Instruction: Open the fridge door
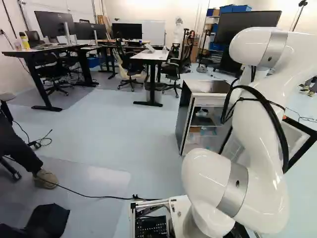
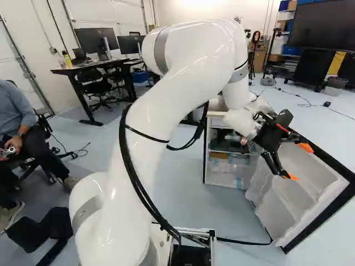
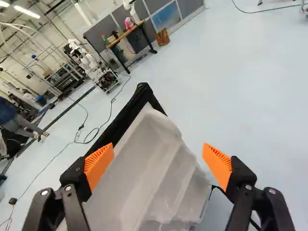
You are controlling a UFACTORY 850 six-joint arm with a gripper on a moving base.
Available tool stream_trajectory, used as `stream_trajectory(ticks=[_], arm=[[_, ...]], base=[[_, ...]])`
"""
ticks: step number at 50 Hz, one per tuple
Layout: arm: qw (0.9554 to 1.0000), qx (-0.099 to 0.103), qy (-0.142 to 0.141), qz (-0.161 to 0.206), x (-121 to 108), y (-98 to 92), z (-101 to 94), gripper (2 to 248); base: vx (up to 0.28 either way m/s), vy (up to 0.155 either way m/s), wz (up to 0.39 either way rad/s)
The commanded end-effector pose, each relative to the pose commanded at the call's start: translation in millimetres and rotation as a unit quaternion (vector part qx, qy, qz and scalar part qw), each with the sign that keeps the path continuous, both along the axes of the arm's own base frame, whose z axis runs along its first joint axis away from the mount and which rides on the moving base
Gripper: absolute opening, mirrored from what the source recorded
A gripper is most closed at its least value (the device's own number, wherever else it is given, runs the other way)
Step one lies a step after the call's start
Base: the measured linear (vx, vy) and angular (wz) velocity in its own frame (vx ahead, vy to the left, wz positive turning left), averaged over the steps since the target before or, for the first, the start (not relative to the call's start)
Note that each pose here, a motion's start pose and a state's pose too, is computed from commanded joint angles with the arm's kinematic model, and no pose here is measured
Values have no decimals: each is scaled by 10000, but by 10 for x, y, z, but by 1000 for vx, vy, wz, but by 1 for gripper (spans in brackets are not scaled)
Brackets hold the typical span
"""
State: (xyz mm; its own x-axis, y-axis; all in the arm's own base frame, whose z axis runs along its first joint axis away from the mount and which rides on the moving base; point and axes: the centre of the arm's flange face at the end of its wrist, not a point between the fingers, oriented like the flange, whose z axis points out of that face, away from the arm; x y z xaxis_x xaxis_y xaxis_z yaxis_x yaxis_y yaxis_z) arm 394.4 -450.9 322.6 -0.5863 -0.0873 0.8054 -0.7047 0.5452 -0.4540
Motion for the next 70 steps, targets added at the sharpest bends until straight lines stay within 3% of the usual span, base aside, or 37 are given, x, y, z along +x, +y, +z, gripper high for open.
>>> stream_trajectory(ticks=[19, 28, 36, 44, 53, 62, 70], arm=[[9959, 12, 345, 830, -157, 314, 58, 247], [9901, 62, 476, 1315, -213, 472, 77, 247], [9823, 114, 592, 1776, -257, 617, 92, 247], [9715, 167, 710, 2254, -300, 767, 106, 247], [9564, 231, 844, 2787, -351, 942, 119, 247], [9380, 296, 978, 3313, -404, 1125, 129, 247], [9189, 351, 1098, 3773, -443, 1286, 135, 247]], base=[[0, 0, 0], [0, 0, 0], [0, 0, 0], [0, 0, 0], [0, 0, 0], [0, 0, 0], [0, 0, 0]])
